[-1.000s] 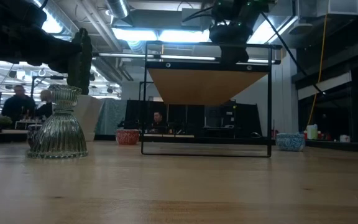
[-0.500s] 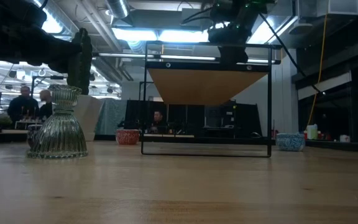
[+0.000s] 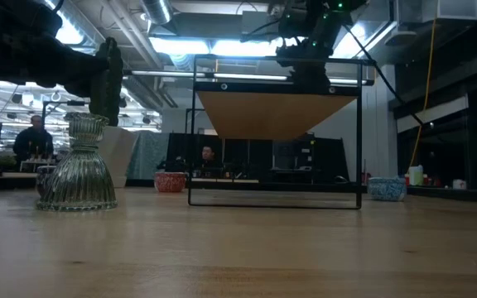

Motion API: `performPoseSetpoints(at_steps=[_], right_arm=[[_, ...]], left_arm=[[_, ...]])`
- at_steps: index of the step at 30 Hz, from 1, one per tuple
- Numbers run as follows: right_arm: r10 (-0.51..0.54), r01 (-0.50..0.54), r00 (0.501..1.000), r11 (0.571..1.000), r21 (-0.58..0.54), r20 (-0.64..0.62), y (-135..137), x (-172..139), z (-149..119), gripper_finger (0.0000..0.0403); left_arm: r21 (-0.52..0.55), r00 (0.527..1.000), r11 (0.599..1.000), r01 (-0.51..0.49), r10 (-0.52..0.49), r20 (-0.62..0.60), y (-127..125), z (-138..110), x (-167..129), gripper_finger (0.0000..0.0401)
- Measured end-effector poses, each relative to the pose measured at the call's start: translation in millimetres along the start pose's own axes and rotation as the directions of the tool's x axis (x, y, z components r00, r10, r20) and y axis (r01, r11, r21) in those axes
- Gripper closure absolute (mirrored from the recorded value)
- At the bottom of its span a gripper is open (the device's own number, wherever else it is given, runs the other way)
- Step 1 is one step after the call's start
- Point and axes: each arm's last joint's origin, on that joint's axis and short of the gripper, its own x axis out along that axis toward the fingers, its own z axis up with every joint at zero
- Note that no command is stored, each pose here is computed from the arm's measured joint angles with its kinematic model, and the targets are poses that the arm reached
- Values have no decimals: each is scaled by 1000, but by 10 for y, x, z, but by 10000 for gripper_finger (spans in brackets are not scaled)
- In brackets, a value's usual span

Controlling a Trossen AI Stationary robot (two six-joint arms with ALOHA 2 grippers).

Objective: Pick & Place candle stick holders
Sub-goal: Put the right transparent candle holder on the shelf

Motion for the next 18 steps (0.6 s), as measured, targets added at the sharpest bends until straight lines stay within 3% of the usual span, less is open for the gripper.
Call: performPoseSetpoints(at_steps=[6, 18], right_arm=[[-18, 18, 1000, 999, -27, 13, -27, 23, 20, 402], [-36, 38, 988, 999, -10, 152, -107, 48, 164, 403]], left_arm=[[0, 1000, 1000, 0, 0, 0, 0, 0, 0, 395], [0, 1000, 1000, 0, 0, 0, 0, 0, 0, 395]])
